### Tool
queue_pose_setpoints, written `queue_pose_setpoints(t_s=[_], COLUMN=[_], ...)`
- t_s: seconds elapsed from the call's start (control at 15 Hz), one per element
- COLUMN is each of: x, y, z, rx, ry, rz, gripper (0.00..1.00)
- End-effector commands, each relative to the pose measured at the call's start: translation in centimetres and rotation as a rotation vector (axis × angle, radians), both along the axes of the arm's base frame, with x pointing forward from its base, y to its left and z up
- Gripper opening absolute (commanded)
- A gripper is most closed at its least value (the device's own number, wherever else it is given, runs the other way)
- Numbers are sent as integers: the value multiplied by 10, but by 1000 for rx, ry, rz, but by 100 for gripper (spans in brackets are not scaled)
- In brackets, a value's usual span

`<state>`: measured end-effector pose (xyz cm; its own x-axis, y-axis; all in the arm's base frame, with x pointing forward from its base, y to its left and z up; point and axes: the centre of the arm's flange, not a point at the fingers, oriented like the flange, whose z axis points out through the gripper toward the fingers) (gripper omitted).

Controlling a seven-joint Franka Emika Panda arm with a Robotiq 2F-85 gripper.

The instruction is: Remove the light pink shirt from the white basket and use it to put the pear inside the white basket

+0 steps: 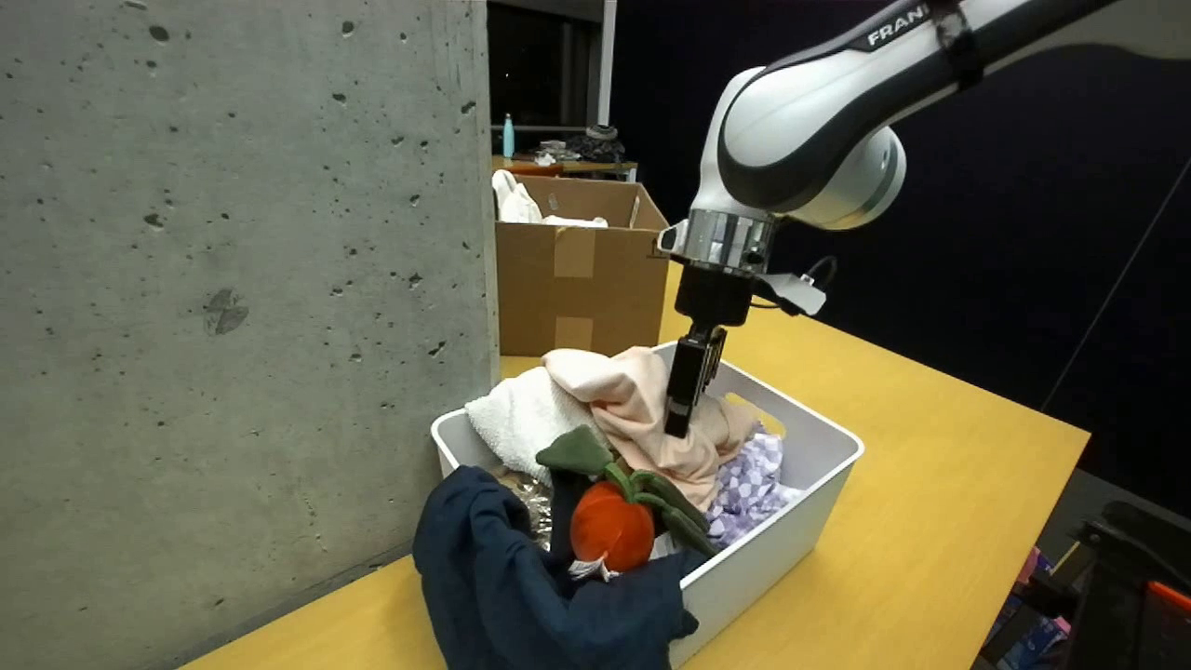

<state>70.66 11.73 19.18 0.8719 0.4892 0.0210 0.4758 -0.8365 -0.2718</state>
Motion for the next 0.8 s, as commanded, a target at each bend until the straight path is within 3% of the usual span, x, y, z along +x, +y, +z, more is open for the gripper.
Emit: queue_pose_setpoints(t_s=[0.0, 0.07, 0.2, 0.47, 0.73], x=[22, 20, 12, -9, -32], y=[0, -2, -9, -29, -34], z=[10, 19, 45, 105, 136], rx=[-6, -18, -32, -52, -67], ry=[-1, -10, -40, -83, -64], rz=[24, 22, 1, -50, -72], gripper=[55, 94, 100, 100, 100])
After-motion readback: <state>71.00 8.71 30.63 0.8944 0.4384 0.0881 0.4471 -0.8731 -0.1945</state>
